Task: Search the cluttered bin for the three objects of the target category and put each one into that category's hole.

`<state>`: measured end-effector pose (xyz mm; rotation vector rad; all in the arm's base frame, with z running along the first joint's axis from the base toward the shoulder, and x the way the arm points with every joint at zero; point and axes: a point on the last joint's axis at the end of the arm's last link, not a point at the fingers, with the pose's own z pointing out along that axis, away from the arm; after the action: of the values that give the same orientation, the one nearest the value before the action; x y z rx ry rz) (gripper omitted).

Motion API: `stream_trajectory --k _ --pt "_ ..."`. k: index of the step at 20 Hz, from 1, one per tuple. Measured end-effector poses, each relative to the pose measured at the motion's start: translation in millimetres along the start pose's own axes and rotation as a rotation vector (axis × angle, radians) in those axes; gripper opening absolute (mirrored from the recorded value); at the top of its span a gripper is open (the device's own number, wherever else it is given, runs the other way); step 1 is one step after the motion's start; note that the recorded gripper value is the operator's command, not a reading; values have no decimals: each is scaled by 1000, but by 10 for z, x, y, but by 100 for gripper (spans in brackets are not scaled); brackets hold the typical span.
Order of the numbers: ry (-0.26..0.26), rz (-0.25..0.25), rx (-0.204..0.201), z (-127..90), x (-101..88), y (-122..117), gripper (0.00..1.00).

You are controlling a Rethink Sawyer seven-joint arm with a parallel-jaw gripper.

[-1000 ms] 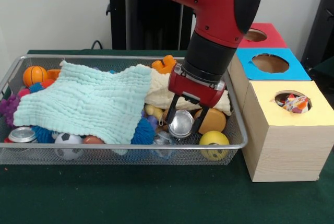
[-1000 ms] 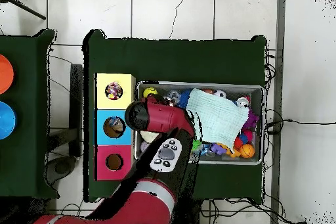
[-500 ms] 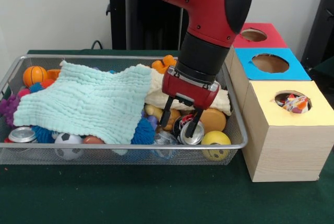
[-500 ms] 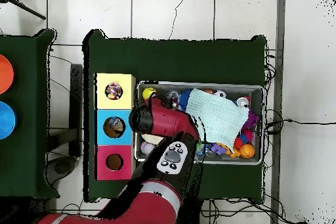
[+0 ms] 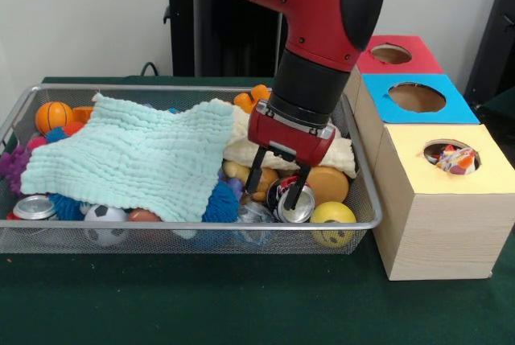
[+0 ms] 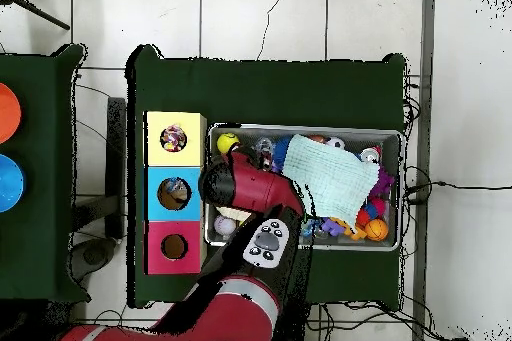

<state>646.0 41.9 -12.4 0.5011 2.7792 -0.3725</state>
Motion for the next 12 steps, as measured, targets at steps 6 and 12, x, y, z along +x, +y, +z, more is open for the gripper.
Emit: stream_trajectory --k 6,12 --pt "-68 6 -18 110 -34 24 100" --pt "-188 8 -36 219 -58 28 100"
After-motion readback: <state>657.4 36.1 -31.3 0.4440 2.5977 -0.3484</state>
